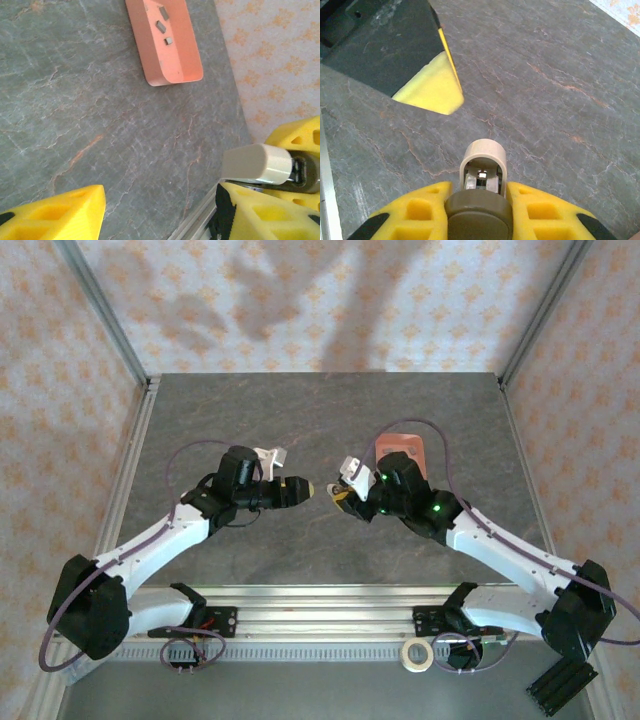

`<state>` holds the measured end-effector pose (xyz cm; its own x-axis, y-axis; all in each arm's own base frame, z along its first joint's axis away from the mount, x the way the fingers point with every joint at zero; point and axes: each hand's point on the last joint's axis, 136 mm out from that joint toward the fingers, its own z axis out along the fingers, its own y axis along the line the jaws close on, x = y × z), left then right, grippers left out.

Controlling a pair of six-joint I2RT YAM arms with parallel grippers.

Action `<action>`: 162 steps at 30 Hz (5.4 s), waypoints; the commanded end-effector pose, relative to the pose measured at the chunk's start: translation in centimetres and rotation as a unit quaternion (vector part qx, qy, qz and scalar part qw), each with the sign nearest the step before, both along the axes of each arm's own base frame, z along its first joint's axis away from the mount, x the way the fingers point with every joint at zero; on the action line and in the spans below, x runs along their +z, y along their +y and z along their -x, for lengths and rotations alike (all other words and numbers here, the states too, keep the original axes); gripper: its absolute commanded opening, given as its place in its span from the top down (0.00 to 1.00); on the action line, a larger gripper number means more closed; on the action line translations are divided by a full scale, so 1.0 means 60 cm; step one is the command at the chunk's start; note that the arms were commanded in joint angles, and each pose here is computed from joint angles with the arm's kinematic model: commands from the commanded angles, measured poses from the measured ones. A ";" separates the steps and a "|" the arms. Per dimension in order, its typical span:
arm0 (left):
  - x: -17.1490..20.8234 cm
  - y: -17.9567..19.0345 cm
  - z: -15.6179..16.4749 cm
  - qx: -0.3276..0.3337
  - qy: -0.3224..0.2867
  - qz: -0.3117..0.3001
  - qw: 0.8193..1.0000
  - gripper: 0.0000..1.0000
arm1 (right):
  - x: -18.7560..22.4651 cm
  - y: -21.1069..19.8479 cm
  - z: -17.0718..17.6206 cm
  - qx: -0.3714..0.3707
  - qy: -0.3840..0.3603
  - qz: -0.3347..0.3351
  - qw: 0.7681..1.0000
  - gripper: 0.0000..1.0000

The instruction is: Load the staples into the stapler

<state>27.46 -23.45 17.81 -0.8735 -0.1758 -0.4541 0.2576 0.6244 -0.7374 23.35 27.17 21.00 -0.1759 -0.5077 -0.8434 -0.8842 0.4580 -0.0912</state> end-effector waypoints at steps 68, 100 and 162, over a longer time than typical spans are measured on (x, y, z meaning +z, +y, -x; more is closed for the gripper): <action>-0.035 -0.037 -0.013 0.036 -0.016 0.075 0.996 0.44 | 0.130 -0.001 -0.010 0.001 -0.096 -0.149 0.984 1.00; 0.041 -0.017 -0.061 0.241 0.087 0.414 0.874 0.38 | 0.121 0.046 -0.061 -0.106 -0.076 -0.271 0.954 1.00; 0.029 0.045 -0.024 0.227 -0.054 0.036 0.972 0.81 | 0.068 -0.028 0.003 -0.170 0.035 -0.164 0.971 0.41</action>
